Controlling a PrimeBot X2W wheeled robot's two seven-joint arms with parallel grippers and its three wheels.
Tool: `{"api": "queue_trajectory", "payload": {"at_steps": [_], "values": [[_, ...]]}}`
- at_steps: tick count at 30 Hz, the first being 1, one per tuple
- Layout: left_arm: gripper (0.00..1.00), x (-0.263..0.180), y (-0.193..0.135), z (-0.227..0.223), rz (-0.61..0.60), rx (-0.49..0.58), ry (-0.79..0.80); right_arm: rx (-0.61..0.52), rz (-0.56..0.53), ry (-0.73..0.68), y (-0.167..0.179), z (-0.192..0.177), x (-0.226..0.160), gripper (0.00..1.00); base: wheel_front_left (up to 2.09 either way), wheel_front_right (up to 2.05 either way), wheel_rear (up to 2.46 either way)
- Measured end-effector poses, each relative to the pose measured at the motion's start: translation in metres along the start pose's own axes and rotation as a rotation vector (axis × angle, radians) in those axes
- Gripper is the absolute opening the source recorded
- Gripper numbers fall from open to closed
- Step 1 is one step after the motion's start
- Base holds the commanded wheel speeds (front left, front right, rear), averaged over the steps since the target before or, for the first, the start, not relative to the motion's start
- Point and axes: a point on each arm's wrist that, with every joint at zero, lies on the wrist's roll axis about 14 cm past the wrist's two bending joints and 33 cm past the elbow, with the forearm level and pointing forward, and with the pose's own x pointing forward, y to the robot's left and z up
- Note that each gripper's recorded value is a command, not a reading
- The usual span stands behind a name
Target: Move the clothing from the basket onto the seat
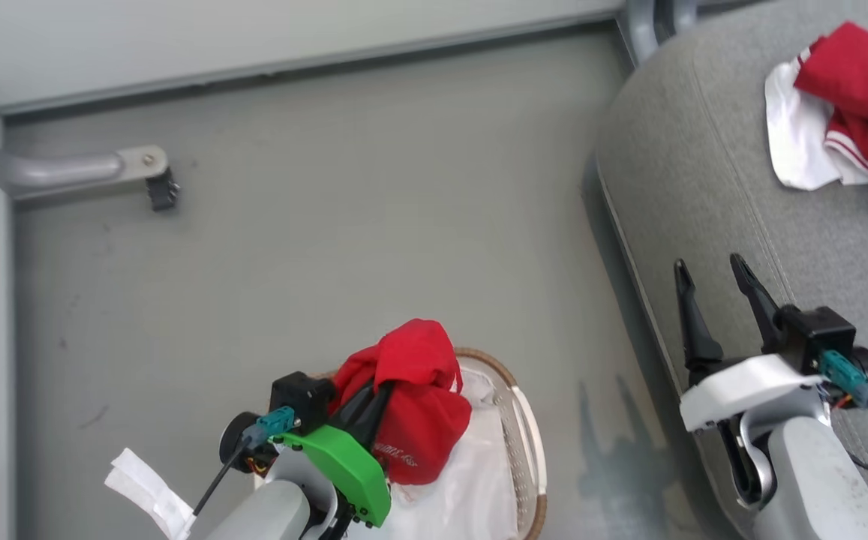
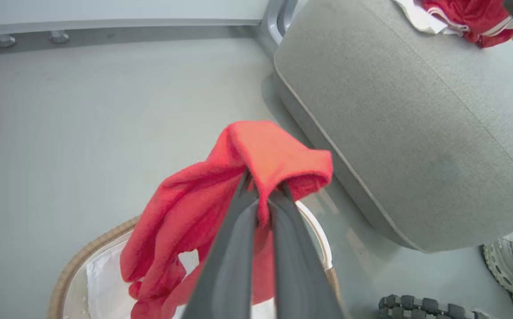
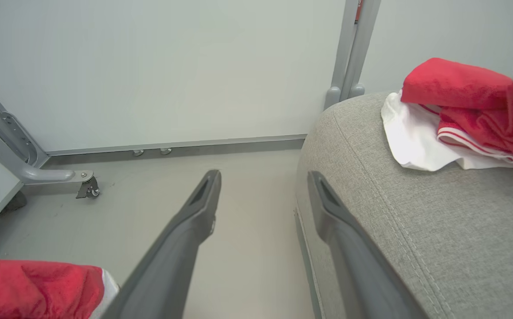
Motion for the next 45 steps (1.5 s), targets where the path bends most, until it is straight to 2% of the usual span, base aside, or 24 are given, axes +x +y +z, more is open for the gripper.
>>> {"api": "queue_trajectory", "payload": {"at_steps": [16, 20, 25, 35, 37, 43, 44, 45], "values": [[0.0, -0.068, -0.042, 0.172, 0.011, 0.272, -0.532, 0.038, 0.101, -0.084, 0.037, 0.031, -0.026, 1.0, 0.0, 0.0, 0.0], [0.0, -0.082, -0.056, 0.201, -0.003, 0.329, -0.624, 0.027, 0.137, -0.089, 0.049, 0.034, -0.03, 1.0, 0.0, 0.0, 0.0], [0.0, -0.087, -0.064, 0.216, -0.02, 0.35, -0.671, -0.005, 0.278, -0.07, 0.094, 0.027, -0.039, 1.0, 0.0, 0.0, 0.0], [0.0, -0.087, -0.078, 0.214, -0.051, 0.346, -0.679, -0.017, 0.7, -0.201, 0.225, 0.076, -0.052, 1.0, 0.0, 0.0, 0.0], [0.0, -0.087, -0.081, 0.209, -0.059, 0.342, -0.671, -0.044, 0.752, -0.233, 0.241, 0.087, -0.05, 1.0, 0.0, 0.0, 0.0], [0.0, -0.087, -0.09, 0.199, -0.079, 0.326, -0.651, -0.103, 0.788, -0.244, 0.257, 0.089, -0.041, 1.0, 0.0, 0.0, 0.0], [0.0, -0.087, -0.092, 0.198, -0.083, 0.324, -0.648, -0.112, 0.796, -0.238, 0.259, 0.087, -0.041, 0.84, 0.0, 0.0, 0.0], [0.0, -0.087, -0.093, 0.196, -0.086, 0.32, -0.645, -0.117, 0.806, -0.226, 0.262, 0.083, -0.041, 0.14, 0.0, 0.0, 0.0]]}}
